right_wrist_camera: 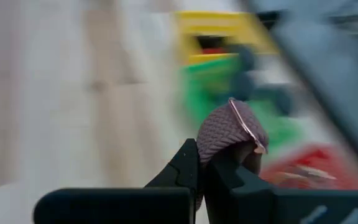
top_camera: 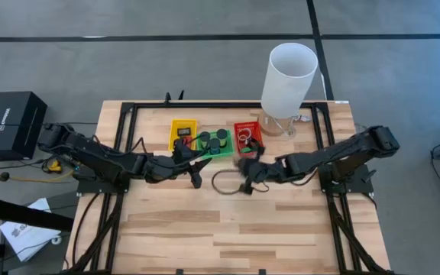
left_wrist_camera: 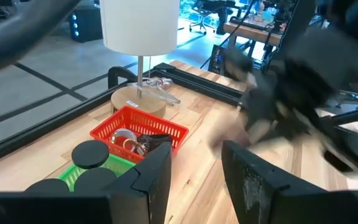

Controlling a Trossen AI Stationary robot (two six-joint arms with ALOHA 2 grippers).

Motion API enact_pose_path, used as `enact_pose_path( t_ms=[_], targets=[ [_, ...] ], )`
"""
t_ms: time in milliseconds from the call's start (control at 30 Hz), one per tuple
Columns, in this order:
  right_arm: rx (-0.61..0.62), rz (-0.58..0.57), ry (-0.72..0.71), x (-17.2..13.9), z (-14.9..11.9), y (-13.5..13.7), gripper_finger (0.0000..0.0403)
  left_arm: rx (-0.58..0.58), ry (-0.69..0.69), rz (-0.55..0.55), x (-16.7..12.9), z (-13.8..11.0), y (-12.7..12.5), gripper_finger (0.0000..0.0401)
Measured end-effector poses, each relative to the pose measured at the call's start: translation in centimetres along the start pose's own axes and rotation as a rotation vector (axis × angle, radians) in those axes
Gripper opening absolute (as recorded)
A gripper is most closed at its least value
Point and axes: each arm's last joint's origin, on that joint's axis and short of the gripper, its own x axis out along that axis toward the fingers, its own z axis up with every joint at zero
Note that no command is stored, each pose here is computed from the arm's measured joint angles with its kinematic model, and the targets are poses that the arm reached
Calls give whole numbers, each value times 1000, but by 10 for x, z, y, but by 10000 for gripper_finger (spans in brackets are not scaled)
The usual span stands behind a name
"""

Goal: Pick & Place Office items
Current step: Put the brown wrist watch into the red basket

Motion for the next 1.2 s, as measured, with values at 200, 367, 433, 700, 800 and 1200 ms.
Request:
enact_pose_path(
  t_ms=[200, 367, 433, 700, 800, 1200],
  targets=[
    [35, -359, -57, -22, 11, -39, 0, 0, 0, 0, 0, 0, 0, 132],
    [128, -405, 0, -8, 8, -73, 0, -3, 1, -3, 0, 0, 0, 131],
    [148, -411, 41, 8, 3, -83, 0, -16, 4, -12, 0, 0, -1, 129],
    [164, -514, 185, 57, -22, -110, 2, -33, 16, -41, -1, -1, -2, 127],
    [168, -533, 210, 66, -27, -115, 6, -30, 16, -41, -1, -1, -2, 125],
    [263, -449, 268, 84, -38, -139, 63, -35, 12, -42, -1, -1, -2, 122]
  ],
)
